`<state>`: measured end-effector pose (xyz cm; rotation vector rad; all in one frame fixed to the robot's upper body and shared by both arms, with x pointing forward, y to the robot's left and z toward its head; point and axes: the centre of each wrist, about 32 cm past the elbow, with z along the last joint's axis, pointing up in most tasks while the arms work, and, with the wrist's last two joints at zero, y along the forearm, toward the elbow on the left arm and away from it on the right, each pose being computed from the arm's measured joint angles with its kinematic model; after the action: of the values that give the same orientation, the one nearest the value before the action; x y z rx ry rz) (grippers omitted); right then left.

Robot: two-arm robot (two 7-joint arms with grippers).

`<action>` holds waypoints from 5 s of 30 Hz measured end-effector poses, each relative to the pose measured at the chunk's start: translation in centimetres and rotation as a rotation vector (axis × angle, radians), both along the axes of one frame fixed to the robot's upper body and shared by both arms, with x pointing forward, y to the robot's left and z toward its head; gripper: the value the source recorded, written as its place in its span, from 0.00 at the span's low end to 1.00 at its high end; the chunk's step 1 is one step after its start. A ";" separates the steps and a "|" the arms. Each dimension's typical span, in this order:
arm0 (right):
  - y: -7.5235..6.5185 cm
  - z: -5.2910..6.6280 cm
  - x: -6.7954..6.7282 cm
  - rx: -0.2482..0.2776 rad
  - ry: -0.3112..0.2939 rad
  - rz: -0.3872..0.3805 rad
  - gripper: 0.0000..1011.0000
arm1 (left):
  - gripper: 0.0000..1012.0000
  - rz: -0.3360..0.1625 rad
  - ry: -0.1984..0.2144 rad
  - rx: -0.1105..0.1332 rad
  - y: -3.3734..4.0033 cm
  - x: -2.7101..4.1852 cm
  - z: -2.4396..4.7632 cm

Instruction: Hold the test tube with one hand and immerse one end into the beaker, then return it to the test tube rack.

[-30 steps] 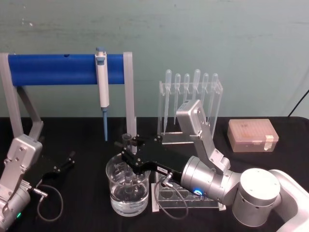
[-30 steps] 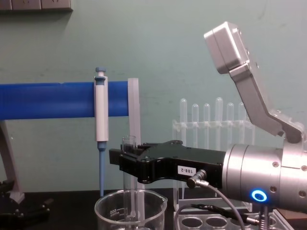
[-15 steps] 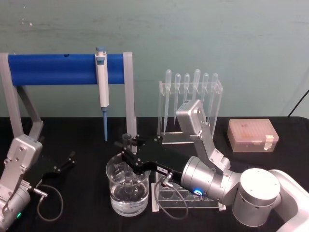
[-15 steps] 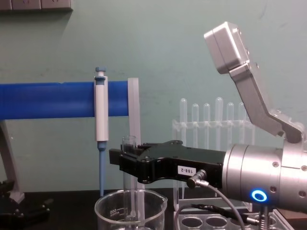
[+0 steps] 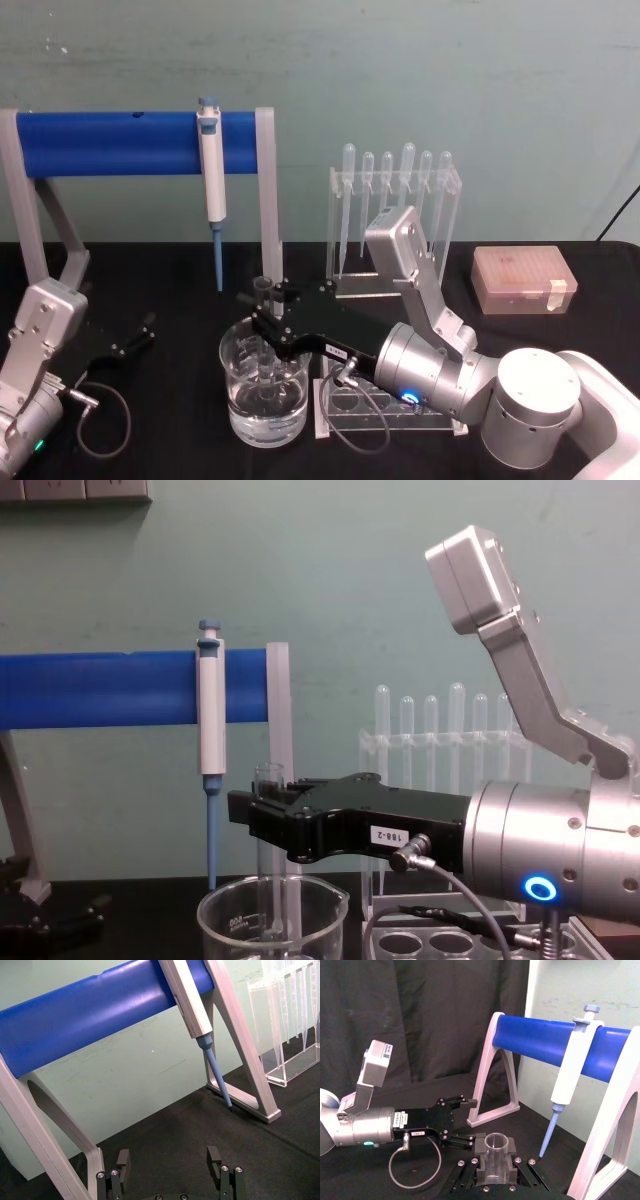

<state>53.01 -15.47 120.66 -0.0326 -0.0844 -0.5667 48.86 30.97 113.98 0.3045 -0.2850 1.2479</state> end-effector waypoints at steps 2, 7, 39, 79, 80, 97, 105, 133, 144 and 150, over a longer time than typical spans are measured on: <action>0.0 0.0 0.0 0.000 0.000 0.000 0.22 | 0.99 0.000 0.000 0.000 0.00 0.00 0.00; 0.0 0.0 0.0 0.000 0.000 0.000 0.22 | 0.99 0.000 0.000 0.000 0.00 0.00 0.00; 0.0 0.0 0.0 0.000 0.000 0.000 0.22 | 0.99 0.000 0.000 0.000 0.00 0.00 0.00; 0.0 0.0 0.0 0.000 0.000 0.000 0.22 | 0.99 0.000 0.000 0.000 0.00 0.00 0.00; 0.0 0.0 0.0 0.000 0.000 0.000 0.22 | 0.99 0.000 0.000 0.000 0.00 0.00 0.00; 0.0 0.0 0.0 0.000 0.000 0.000 0.22 | 0.99 0.000 0.000 0.000 0.00 0.00 0.00; 0.0 0.0 0.0 0.000 0.000 0.000 0.22 | 0.99 0.000 0.000 0.000 0.00 0.00 0.00; 0.0 0.0 0.0 0.000 0.000 0.000 0.22 | 0.99 0.000 0.000 0.000 0.00 0.00 0.00; 0.0 0.0 0.0 0.000 0.000 0.000 0.22 | 0.99 0.000 0.000 0.000 0.00 0.00 0.00; 0.0 0.0 0.0 0.000 0.000 0.000 0.22 | 0.99 0.000 0.000 0.000 0.00 0.00 0.00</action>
<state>53.01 -15.46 120.66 -0.0326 -0.0844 -0.5666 48.86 30.97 113.98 0.3045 -0.2850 1.2480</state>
